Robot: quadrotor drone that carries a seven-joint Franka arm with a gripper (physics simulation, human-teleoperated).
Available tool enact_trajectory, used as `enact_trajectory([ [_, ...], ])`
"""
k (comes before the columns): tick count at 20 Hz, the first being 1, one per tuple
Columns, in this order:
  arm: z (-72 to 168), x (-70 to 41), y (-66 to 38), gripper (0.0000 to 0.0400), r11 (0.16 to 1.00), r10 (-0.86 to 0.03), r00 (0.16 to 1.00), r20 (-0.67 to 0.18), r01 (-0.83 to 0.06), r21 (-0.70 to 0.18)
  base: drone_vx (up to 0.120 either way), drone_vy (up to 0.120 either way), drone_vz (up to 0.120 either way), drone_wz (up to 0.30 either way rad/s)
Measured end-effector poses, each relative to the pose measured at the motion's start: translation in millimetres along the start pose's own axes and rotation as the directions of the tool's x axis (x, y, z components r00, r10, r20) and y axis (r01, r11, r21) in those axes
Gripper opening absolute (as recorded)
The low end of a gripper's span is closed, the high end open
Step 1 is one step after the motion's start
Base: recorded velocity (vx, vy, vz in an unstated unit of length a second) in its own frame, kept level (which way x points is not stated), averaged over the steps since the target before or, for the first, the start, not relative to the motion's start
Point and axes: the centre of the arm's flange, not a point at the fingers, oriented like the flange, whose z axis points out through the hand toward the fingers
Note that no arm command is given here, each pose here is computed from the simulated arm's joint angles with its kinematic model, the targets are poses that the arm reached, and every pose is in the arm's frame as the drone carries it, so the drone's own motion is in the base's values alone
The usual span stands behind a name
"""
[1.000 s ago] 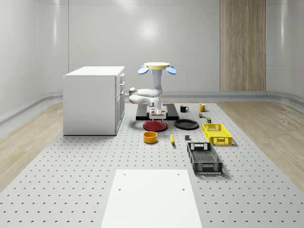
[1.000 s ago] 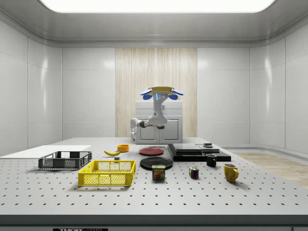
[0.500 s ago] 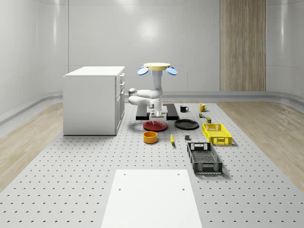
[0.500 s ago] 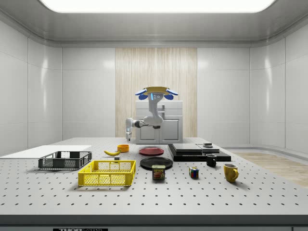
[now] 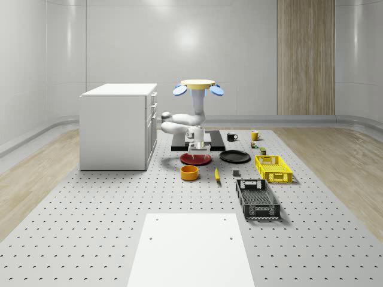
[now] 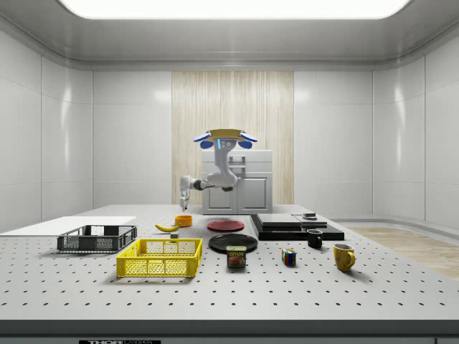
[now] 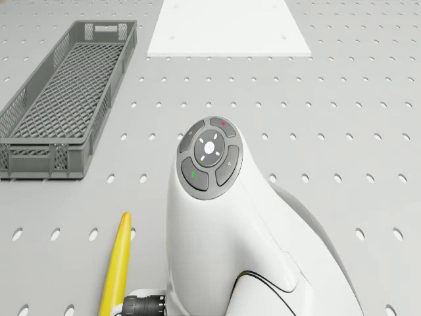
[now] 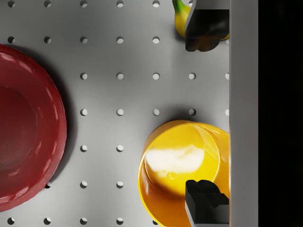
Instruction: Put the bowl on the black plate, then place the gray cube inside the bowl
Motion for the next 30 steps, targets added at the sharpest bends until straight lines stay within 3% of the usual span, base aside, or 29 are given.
enact_trajectory([
  [8, 0.0, 0.2, 0.3, 0.04, 1.0, 0.0, 1.0, 0.0, 0.0, 0.0, 0.07, 0.0, 0.0, 0.0],
  [16, 7.3, 11.7, 11.7, 0.04, 1.0, 0.0, 1.0, 0.0, 0.0, 0.0, 0.0, 0.0, 0.0, 0.0],
  [30, 57.4, 15.5, 15.4, 0.04, 1.0, 0.0, 1.0, 0.0, 0.0, 0.0, 0.0, 0.0, 0.0, 0.0],
])
